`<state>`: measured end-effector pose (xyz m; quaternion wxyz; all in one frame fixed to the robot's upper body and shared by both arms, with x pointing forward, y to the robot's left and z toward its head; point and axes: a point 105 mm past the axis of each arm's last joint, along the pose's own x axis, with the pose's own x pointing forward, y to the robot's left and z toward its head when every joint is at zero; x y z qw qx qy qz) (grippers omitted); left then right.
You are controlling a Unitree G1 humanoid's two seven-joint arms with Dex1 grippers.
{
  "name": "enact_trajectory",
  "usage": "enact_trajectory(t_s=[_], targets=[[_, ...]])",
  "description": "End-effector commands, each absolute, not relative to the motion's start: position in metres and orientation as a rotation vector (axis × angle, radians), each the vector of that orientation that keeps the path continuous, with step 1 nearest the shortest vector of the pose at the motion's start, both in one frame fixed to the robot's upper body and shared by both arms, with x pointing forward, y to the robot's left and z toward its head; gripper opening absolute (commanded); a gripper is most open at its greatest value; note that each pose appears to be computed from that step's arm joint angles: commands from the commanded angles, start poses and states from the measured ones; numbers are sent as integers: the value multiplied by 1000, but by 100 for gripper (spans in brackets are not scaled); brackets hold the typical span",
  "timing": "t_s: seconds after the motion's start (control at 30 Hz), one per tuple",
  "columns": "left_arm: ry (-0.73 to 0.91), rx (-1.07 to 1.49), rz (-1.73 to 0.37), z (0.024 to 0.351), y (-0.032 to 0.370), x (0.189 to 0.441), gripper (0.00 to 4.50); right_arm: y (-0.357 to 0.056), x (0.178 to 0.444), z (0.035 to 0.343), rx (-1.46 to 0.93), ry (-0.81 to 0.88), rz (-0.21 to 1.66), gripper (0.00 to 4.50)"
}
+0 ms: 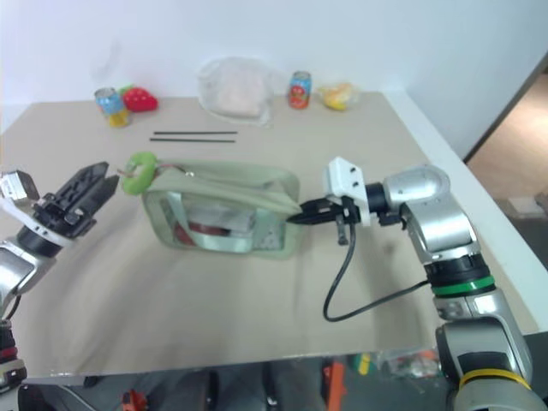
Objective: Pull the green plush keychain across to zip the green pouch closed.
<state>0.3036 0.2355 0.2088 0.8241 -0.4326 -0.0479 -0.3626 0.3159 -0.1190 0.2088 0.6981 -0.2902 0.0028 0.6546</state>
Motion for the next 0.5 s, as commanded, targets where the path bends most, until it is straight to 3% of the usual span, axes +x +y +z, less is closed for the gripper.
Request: enact_trajectory(t_s=[0.03,0.3,0.33,0.4,0.5], targets=[[-71,-933,-830,210,221,300,450,-119,310,225,-655,-53,1452,4],[-38,-972,-844,206,213,305,450,-119,308,227,-654,-54,1445,4],[-48,-977,-839,207,214,306,398,-119,307,226,-654,-51,1444,0],[-71,-987,-831,212,217,308,373,-119,307,225,-655,-48,1443,0],[-108,-1001,-801,217,224,311,269,-119,308,225,-654,-46,1440,0]])
